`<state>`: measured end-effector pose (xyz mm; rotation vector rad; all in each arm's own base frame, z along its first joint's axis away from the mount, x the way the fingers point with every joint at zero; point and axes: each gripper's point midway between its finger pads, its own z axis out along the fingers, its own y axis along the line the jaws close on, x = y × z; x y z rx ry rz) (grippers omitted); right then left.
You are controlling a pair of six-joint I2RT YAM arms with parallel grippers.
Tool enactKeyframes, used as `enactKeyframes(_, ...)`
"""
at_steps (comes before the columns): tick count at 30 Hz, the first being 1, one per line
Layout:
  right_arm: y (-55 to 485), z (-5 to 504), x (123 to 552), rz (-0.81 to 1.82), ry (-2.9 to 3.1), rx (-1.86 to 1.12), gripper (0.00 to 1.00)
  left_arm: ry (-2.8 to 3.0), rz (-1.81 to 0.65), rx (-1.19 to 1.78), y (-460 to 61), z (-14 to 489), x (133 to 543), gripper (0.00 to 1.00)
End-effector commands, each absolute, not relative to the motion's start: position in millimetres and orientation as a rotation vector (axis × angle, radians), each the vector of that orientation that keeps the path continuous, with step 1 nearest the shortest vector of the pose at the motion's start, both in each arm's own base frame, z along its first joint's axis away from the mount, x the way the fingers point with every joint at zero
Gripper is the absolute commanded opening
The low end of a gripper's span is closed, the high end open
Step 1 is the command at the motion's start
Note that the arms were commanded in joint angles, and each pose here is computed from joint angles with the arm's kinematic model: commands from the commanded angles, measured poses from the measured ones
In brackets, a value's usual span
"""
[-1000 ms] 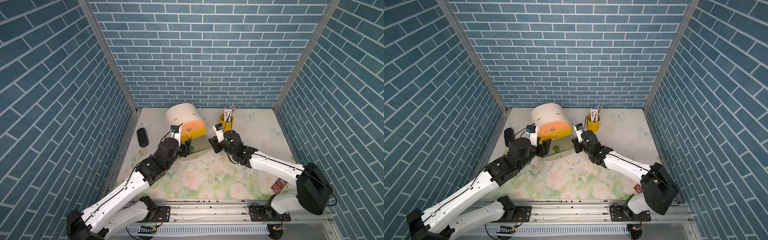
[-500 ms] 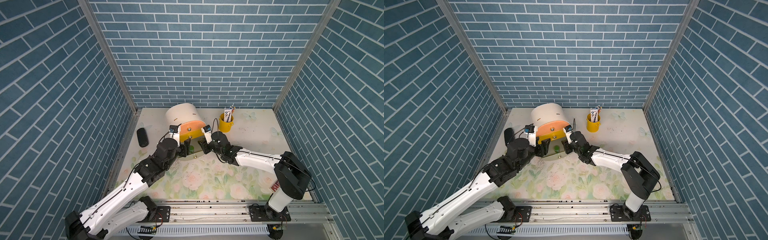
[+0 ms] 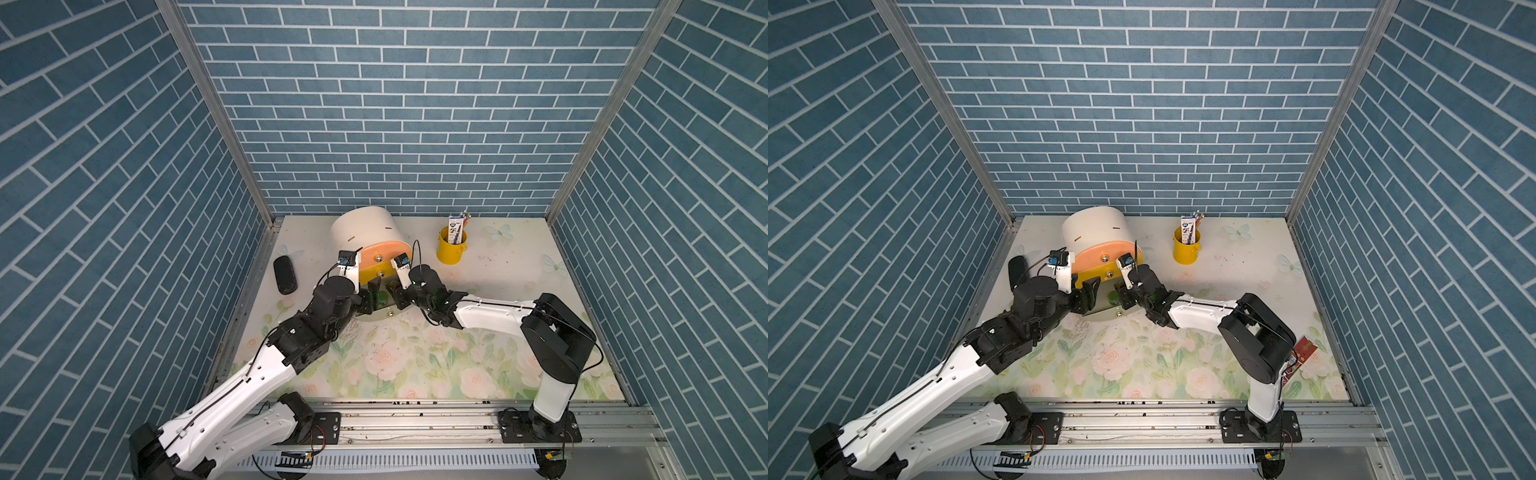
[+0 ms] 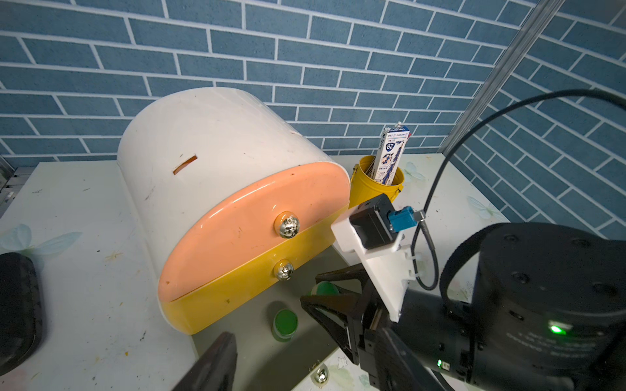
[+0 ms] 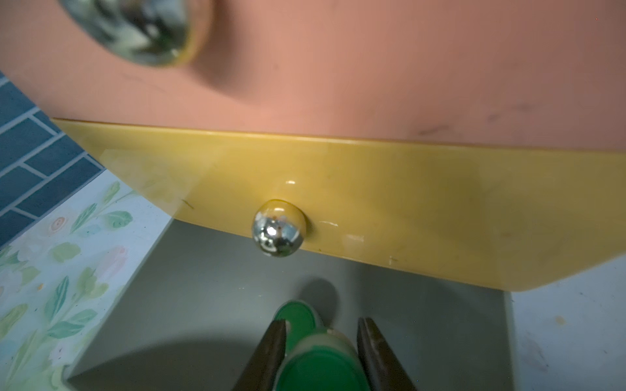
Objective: Put the paint cans in the drawer according to color
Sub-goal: Place the paint can in the drawer.
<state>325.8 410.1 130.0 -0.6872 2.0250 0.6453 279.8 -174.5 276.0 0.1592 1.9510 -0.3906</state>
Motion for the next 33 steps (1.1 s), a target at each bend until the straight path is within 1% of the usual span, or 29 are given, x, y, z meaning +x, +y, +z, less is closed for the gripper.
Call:
enactKeyframes(1,415.1,138.9,332.9,0.623,1.991,-0.674,0.16,1.933,-0.371,0.156,-169.1,285.1,279.8,0.69)
enactKeyframes(13,413.3,112.4,340.0,0.544,2.025,-0.691,0.20,1.939,-0.371,0.161,-169.8,283.0,279.5,0.69)
enactKeyframes(15,413.1,110.3,340.8,0.537,2.027,-0.691,0.24,1.940,-0.368,0.160,-169.0,282.4,279.2,0.70)
enactKeyframes(20,412.7,109.3,341.2,0.533,2.030,-0.690,0.42,1.942,-0.367,0.159,-168.4,282.3,278.7,0.70)
enactKeyframes(22,412.1,110.8,340.5,0.530,2.030,-0.690,0.47,1.941,-0.371,0.158,-168.9,282.7,278.7,0.70)
enactKeyframes(26,410.5,120.2,339.3,0.535,2.020,-0.685,0.51,1.940,-0.372,0.158,-169.2,283.6,279.0,0.70)
enactKeyframes(33,404.1,156.7,334.4,0.558,1.981,-0.668,0.52,1.944,-0.366,0.162,-171.1,285.1,281.4,0.72)
